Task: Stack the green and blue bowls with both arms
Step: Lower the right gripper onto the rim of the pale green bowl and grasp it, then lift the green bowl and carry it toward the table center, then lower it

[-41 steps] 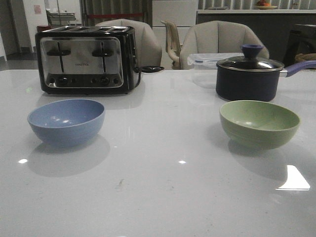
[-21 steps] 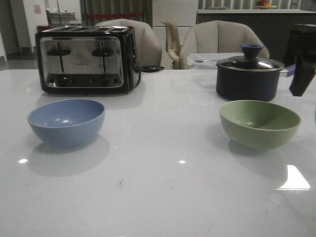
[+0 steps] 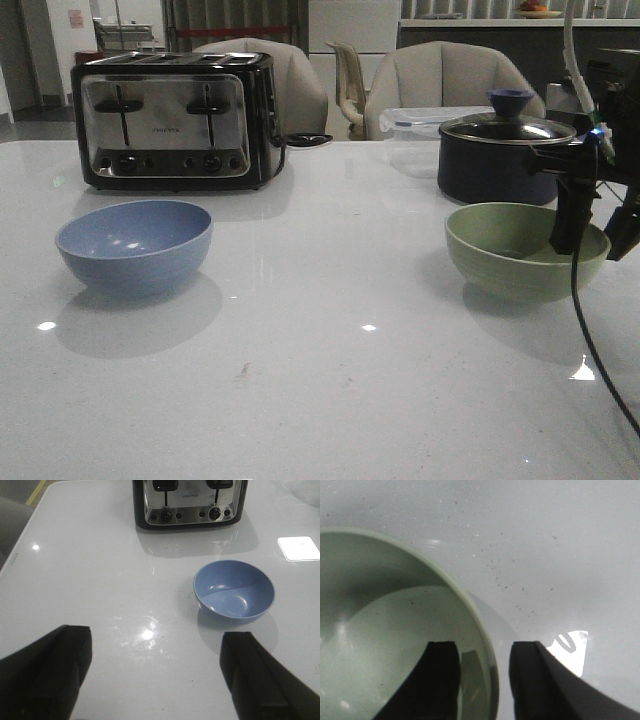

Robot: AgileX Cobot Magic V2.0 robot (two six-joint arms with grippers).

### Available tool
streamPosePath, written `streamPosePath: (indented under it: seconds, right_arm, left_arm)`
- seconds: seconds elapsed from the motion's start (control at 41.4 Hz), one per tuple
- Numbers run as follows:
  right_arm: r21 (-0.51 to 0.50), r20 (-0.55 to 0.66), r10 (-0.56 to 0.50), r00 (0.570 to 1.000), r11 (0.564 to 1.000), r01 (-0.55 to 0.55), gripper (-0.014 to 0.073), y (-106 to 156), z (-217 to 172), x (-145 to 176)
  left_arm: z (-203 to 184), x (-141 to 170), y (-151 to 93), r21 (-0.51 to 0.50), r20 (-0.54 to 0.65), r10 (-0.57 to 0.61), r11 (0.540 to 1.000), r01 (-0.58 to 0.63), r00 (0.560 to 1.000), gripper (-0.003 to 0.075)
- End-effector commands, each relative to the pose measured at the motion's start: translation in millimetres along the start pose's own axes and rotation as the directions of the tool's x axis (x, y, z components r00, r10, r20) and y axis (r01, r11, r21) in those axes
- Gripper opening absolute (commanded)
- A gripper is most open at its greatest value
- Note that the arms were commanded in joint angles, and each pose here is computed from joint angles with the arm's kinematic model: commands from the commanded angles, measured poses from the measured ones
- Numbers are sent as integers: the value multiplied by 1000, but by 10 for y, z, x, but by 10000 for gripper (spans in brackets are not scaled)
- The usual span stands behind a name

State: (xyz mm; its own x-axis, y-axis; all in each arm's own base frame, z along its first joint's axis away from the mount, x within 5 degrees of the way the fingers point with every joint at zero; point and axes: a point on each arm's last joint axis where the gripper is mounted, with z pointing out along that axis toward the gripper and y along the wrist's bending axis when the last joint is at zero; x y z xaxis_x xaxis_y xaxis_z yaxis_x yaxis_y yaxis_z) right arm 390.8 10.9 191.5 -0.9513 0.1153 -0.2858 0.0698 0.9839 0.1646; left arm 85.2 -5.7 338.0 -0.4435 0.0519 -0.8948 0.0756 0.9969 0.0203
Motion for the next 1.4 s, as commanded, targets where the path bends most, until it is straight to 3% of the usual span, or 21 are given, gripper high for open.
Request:
streamPosePath:
  seconds: [0.0, 0.169, 0.338, 0.459, 0.652, 0.821, 0.966, 1.376]
  right_arm:
    - [-18, 106, -12, 994, 1000, 14, 244, 55, -264, -120]
    - [-15, 106, -15, 994, 1000, 17, 130, 52, -264, -120]
    - [-21, 125, -56, 991, 998, 59, 71, 139, -468, -176]
    - [-43, 177, -133, 975, 989, 143, 63, 403, -772, -184]
    - [-99, 235, -297, 925, 940, 327, 64, 1088, -1060, -19]
    - [-152, 209, -429, 879, 873, 463, 64, 1667, -929, 243]
    - [-174, 170, -497, 851, 835, 523, 64, 1963, -686, 396]
    - [-128, 59, -556, 829, 820, 559, 93, 1989, -197, 436]
  left_arm:
    - [-31, -143, -5, 8, 91, -10, 1000, 10, 996, 583]
    - [-31, -143, -5, 8, 91, -10, 1000, 10, 996, 583]
    - [-31, -143, -5, 8, 91, -10, 1000, 10, 996, 583]
    - [-31, -143, -5, 8, 91, -10, 1000, 10, 996, 583]
    - [-31, -143, -5, 8, 91, -10, 1000, 10, 996, 583]
    - [-31, -143, -6, 9, 91, -12, 1000, 11, 996, 583]
    - [-31, -143, -6, 9, 91, -12, 1000, 11, 996, 583]
    - [-31, -143, -6, 9, 91, -12, 1000, 11, 996, 583]
